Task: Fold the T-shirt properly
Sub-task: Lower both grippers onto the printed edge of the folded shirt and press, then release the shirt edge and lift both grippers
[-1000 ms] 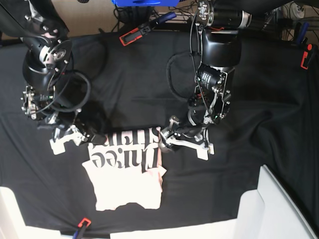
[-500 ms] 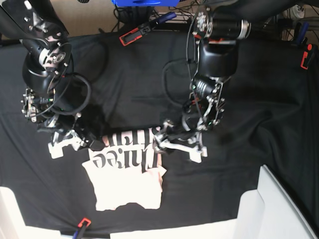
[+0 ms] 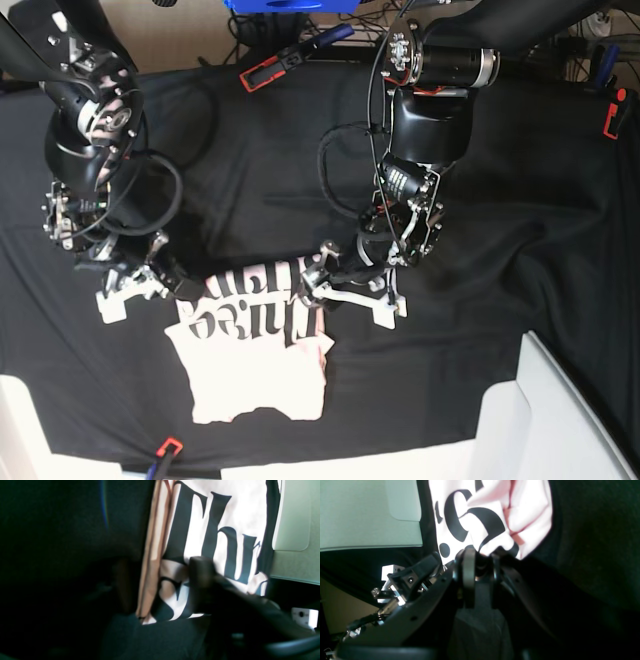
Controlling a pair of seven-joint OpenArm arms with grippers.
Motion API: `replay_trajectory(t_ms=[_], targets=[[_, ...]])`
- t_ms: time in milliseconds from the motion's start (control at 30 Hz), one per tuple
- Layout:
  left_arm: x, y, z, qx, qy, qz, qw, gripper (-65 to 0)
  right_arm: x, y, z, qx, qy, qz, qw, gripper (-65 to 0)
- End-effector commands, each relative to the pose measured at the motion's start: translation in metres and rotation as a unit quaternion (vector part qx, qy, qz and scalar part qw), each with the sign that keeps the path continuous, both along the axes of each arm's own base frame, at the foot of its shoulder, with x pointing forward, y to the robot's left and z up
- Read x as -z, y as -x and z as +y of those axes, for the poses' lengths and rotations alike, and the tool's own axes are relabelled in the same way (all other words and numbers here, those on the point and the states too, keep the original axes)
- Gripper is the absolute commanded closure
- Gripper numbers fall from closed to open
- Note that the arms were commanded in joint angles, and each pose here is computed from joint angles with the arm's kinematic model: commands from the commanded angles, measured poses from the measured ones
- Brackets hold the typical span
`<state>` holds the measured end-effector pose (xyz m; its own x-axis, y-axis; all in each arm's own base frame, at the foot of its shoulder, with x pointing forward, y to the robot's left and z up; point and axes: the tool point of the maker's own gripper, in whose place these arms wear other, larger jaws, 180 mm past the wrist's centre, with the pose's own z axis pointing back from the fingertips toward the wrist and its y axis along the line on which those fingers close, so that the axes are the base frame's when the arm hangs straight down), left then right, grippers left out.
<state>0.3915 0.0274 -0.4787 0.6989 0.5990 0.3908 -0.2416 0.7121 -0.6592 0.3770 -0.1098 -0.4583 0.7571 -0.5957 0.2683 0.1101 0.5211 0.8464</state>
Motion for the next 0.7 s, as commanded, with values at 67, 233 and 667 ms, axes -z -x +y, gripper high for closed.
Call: replay_trajectory(t_ms=[67, 233, 667], targets=[[-0.015, -0.015, -0.003, -0.001, 0.006, -0.022, 1.000, -13.8, -0.017, -0.018, -0.005, 0.010, -0.004, -0.030, 0.9995, 0.0], [-0.015, -0.014, -0.008, 0.008, 0.004, -0.023, 1.000, 0.0, -0.015, -0.015, -0.006, 0.009, -0.003, -0.027, 0.9996, -0.1], [-0.006, 0.000, -0.014, 0.058, -0.031, -0.023, 0.998, 0.0, 0.013, 0.022, -0.025, 0.008, 0.014, 0.014, 0.9998, -0.1]])
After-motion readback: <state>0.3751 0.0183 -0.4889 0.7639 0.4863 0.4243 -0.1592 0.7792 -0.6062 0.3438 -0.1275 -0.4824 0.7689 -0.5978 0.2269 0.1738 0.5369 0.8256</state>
